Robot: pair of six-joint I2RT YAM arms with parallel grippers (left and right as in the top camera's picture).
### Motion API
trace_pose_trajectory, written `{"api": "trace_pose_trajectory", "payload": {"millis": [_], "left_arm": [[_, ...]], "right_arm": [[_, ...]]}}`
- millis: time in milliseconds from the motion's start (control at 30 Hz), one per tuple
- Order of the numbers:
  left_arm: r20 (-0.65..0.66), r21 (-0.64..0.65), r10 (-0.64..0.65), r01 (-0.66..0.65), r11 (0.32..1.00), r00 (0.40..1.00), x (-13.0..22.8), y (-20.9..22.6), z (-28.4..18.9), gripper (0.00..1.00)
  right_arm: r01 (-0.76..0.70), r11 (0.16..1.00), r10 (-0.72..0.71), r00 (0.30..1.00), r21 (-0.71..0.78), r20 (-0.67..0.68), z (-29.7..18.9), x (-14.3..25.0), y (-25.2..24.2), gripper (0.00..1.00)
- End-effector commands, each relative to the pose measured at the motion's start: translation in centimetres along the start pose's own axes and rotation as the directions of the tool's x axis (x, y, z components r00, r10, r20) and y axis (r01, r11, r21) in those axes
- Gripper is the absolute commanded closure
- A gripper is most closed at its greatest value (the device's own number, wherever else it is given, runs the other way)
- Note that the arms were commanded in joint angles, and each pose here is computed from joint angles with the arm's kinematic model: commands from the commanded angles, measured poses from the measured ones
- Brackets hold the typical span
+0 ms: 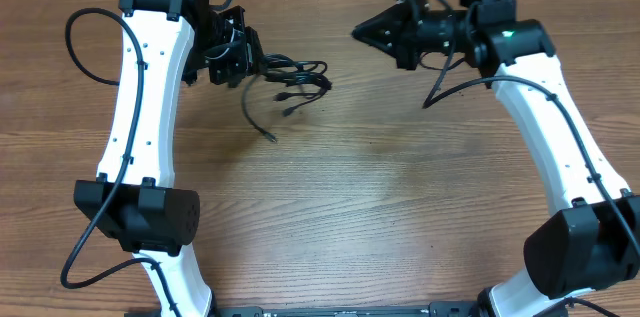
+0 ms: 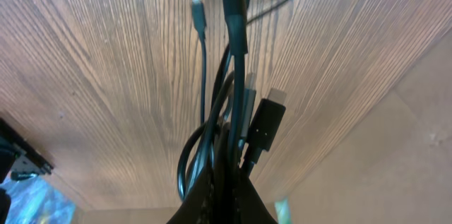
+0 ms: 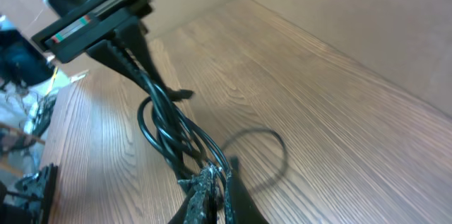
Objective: Untangle cables
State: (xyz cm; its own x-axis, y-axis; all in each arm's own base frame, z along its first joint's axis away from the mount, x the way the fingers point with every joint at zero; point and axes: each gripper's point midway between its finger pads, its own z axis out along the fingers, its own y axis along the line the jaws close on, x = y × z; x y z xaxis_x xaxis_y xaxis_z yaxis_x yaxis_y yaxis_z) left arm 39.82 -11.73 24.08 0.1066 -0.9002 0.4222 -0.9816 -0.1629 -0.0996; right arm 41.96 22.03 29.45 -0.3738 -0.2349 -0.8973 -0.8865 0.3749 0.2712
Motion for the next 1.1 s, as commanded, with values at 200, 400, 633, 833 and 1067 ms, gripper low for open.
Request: {"api": "trace_pose_trajectory", "payload": {"millis": [200, 400, 633, 833, 1067], "left_arm": [[-0.011, 0.025, -0.008, 0.008, 1.000, 1.000, 0.2, 0.1, -1.1, 0.96], [-0.082, 0.002, -0.006, 0.006, 1.000, 0.997, 1.5, 0.5, -1.2, 0.96], [-0.181, -0.044, -0.012, 0.004, 0.999, 0.983, 3.2, 1.3, -1.4, 0.96], [-0.197, -0.078, -0.023, 0.007, 0.997, 0.980, 3.5, 2.1, -1.5, 0.96], [-0.215, -0.085, -0.018, 0.000, 0.996, 0.977, 4.0, 2.3, -1.4, 0.96]], "right_arm": [[0.087, 0.994, -0.088, 0.996, -0.063, -0.010, 0.8, -0.7, 3.2, 0.59], [0.244, 0.969, -0.248, 0.956, -0.044, -0.157, 4.0, 2.1, 5.1, 0.46], [0.353, 0.930, -0.315, 0.909, 0.100, -0.273, 6.2, 2.5, 4.2, 0.53], [0.391, 0.910, -0.349, 0.902, 0.140, -0.253, 6.4, 1.4, 3.6, 0.73], [0.398, 0.908, -0.361, 0.902, 0.133, -0.237, 6.7, 1.0, 4.0, 0.86]]}}
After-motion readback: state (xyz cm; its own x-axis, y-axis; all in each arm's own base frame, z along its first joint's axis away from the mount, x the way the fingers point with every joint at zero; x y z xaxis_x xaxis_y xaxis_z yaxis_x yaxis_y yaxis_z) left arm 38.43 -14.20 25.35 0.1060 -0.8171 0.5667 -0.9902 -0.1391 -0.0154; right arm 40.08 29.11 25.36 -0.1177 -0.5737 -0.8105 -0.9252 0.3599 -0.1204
